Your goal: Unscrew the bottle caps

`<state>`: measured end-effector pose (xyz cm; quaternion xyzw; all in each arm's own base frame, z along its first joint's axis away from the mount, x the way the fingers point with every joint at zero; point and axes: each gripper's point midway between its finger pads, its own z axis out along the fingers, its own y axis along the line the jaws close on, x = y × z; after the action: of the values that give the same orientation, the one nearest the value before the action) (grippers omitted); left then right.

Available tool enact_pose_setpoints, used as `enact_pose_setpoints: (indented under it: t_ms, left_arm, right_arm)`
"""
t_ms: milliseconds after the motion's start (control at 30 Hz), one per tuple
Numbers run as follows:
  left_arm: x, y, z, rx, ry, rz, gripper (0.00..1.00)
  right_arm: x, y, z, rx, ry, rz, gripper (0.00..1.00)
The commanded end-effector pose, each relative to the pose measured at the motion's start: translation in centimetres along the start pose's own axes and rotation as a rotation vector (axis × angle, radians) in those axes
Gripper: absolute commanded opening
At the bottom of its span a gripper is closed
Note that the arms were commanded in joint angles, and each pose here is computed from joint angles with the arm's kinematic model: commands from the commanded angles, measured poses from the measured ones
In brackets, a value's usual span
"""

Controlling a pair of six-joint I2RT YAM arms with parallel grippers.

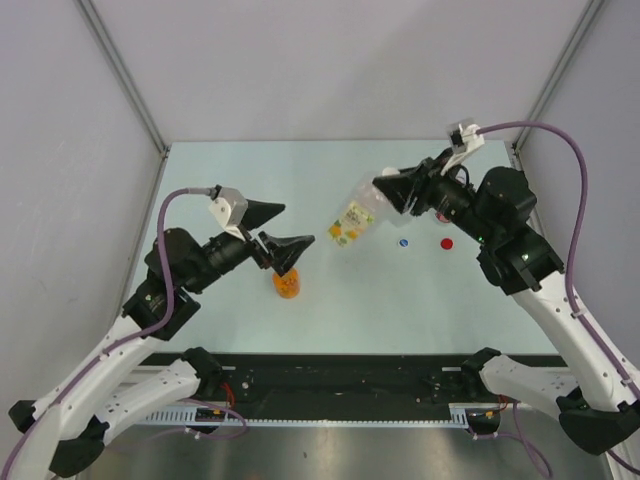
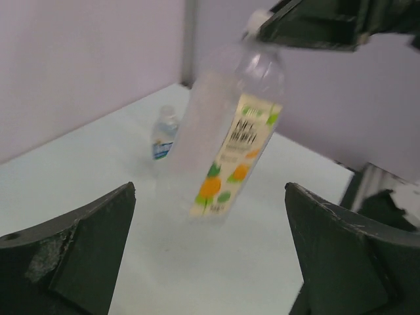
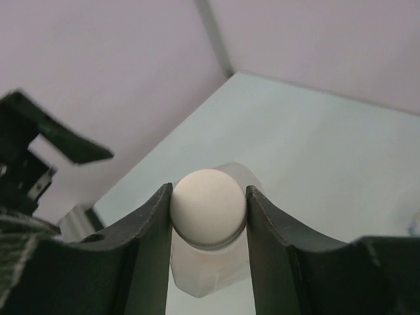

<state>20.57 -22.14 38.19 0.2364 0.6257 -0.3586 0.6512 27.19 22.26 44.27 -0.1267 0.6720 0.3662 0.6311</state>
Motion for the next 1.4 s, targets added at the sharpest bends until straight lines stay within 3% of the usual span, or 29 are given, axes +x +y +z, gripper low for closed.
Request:
enact_pose_setpoints:
  t_ms: [0, 67, 233, 467, 900, 1167, 1367]
  left_arm:
    - [-5.1, -6.9, -1.4, 0.425, -0.121, 0.078, 1.0]
    - [-4.8, -8.6, -1.9, 0.568, -0.081, 0.031, 1.0]
    - [-4.1, -8.8, -1.9, 0.645, -0.066, -0.055, 1.0]
    - [-1.4, -9.6, -2.0, 0.73, 0.01, -0.211, 1.0]
    - [-0.3, -11.2, -3.6, 0.787, 0.023, -0.196, 1.0]
    - [2.2, -11.6, -2.1, 0.725, 0.095, -0.176, 1.0]
    - [2.0, -9.5, -0.5, 0.579, 0.055, -0.151, 1.0]
  right_arm:
    - [3.2, 6.6, -4.3, -0.449, 0.147, 0.016, 0.0]
    - [2.9, 8.3, -6.5, -0.565, 0.14, -0.008, 0.0]
    - [3.3, 9.8, -9.3, -0.683, 0.149, 0.003, 0.0]
    - [1.2, 11.8, -10.6, -0.799, 0.055, 0.016, 0.0]
    - [-0.3, 12.5, -8.3, -0.808, -0.021, 0.065, 0.0]
    - [-0.4, 12.5, -7.2, -0.789, -0.03, 0.105, 0.0]
    - [-0.6, 13.1, -7.9, -0.795, -0.038, 0.095, 0.0]
